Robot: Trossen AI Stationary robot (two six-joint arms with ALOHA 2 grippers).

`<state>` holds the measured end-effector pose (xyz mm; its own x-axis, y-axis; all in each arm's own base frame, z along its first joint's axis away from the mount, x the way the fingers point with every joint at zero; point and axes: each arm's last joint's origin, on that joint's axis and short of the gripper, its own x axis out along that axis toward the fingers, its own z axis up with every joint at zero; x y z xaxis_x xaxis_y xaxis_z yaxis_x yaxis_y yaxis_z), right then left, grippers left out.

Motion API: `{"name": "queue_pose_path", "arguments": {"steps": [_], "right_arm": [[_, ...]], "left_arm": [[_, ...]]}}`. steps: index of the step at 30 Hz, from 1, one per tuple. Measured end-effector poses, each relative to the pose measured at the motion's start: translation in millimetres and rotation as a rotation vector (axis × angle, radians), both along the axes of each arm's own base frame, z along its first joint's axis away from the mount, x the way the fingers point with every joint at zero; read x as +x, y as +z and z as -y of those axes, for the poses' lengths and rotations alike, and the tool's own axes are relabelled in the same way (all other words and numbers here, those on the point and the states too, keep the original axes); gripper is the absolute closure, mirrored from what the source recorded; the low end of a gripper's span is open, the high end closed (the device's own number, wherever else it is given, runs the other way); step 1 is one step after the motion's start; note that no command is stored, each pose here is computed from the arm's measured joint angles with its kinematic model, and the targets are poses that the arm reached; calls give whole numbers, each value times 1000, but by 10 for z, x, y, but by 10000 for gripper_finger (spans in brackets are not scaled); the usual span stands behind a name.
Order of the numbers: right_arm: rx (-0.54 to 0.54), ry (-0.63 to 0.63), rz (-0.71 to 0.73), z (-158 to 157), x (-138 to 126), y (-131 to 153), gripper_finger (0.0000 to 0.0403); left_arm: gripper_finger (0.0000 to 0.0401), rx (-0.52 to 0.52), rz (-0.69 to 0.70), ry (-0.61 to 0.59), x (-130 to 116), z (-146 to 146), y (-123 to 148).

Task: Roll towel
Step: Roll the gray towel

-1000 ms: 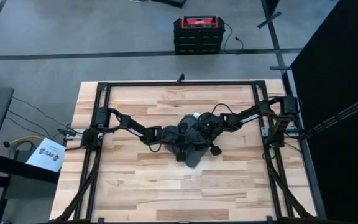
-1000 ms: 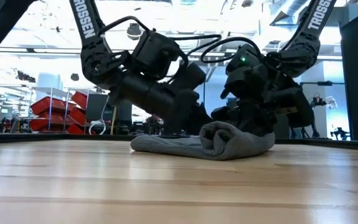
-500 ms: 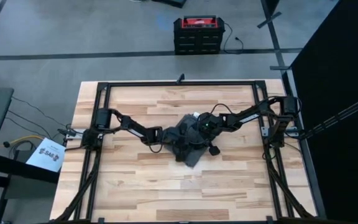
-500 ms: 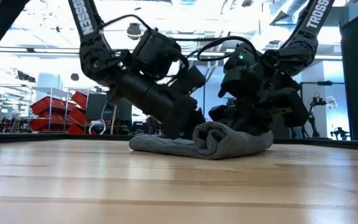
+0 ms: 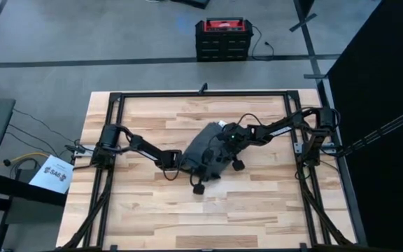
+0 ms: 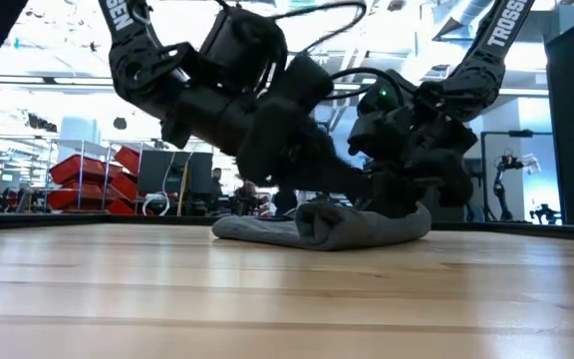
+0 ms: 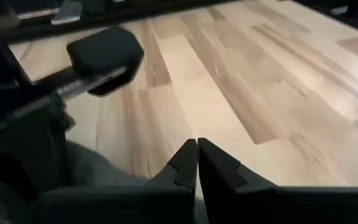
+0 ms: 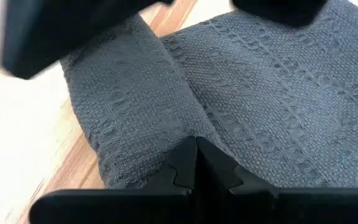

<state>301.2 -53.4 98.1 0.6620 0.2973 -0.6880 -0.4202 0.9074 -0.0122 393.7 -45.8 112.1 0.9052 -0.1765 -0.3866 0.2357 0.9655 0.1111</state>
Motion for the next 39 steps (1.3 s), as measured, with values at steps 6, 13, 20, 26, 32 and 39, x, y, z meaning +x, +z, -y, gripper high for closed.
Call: {"name": "queue_pose_path", "arguments": {"steps": [6, 13, 20, 26, 32, 39], "right_arm": [[3, 10, -5, -16, -4, -6, 403], [13, 20, -9, -37, -7, -11, 403], [11, 21, -23, -30, 19, 48, 403], [-152, -47, -111, -8, -45, 323, 403], [-361, -121, -120, 54, -53, 454, 403], [-436, -98, -271, -15, -22, 454, 403]], "left_arm": [[401, 40, -30, 41, -8, -138, -12], [401, 33, -17, 86, 17, -412, -40], [401, -87, -46, 70, 49, -504, -457], [401, -168, -74, 87, 44, -609, -593], [401, -175, -64, 82, 41, -607, -593], [401, -207, -70, 98, 34, -647, -599]]}}
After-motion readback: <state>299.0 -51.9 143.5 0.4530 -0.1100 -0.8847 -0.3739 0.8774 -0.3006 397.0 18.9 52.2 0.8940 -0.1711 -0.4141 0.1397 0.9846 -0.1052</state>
